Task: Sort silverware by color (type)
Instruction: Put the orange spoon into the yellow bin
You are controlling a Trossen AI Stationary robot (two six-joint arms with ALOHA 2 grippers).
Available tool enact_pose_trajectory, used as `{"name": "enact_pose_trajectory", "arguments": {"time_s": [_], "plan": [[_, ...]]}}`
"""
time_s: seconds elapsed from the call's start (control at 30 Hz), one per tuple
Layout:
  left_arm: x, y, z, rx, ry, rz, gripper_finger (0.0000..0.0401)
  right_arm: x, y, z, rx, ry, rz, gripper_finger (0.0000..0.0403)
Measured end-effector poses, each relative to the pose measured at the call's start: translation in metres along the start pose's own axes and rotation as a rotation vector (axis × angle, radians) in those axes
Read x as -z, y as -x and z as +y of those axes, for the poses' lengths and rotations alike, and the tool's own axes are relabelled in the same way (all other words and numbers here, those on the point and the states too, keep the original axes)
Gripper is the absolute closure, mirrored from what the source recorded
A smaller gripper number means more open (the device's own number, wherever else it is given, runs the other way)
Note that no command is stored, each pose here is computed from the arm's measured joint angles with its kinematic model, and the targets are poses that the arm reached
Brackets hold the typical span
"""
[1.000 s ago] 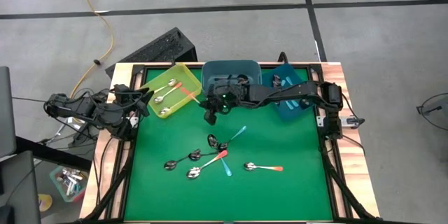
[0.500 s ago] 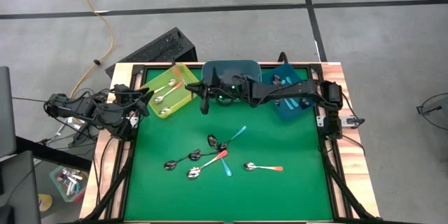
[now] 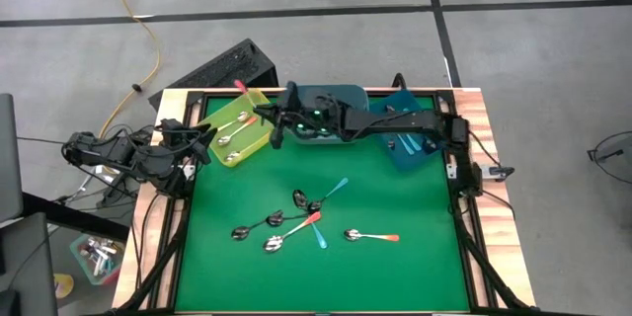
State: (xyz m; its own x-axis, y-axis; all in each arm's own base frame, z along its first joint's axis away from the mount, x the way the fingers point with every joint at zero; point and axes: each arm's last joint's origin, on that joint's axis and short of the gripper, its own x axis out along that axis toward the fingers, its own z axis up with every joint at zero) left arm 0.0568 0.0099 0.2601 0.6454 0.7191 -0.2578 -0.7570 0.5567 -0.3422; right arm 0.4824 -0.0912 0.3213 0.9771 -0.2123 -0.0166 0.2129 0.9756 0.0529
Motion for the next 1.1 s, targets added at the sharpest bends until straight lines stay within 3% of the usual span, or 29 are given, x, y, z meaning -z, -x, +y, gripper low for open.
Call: {"name": "enact_pose_trajectory", "arguments": {"time_s": [0.27,0.6,0.77,0.97,1.1], "plan": [[0.000,0.000,0.000,0.002,0.004,0.002,0.0258,0.009,-0.042,-0.002,0.010,0.031,0.097,0.0393],[0.000,0.000,0.000,0.006,0.012,0.008,0.0258,0.068,-0.087,-0.022,0.049,0.030,0.227,0.0393],[0.000,0.000,0.000,0.007,0.026,0.009,0.0258,0.092,-0.094,-0.031,0.104,0.037,0.326,0.0393],[0.001,0.000,0.000,-0.001,0.021,0.006,0.0258,0.098,-0.093,-0.039,0.128,0.046,0.361,0.0393],[0.001,0.000,0.001,-0.006,0.017,0.003,0.0258,0.115,-0.095,-0.041,0.152,0.071,0.418,0.0393]]}}
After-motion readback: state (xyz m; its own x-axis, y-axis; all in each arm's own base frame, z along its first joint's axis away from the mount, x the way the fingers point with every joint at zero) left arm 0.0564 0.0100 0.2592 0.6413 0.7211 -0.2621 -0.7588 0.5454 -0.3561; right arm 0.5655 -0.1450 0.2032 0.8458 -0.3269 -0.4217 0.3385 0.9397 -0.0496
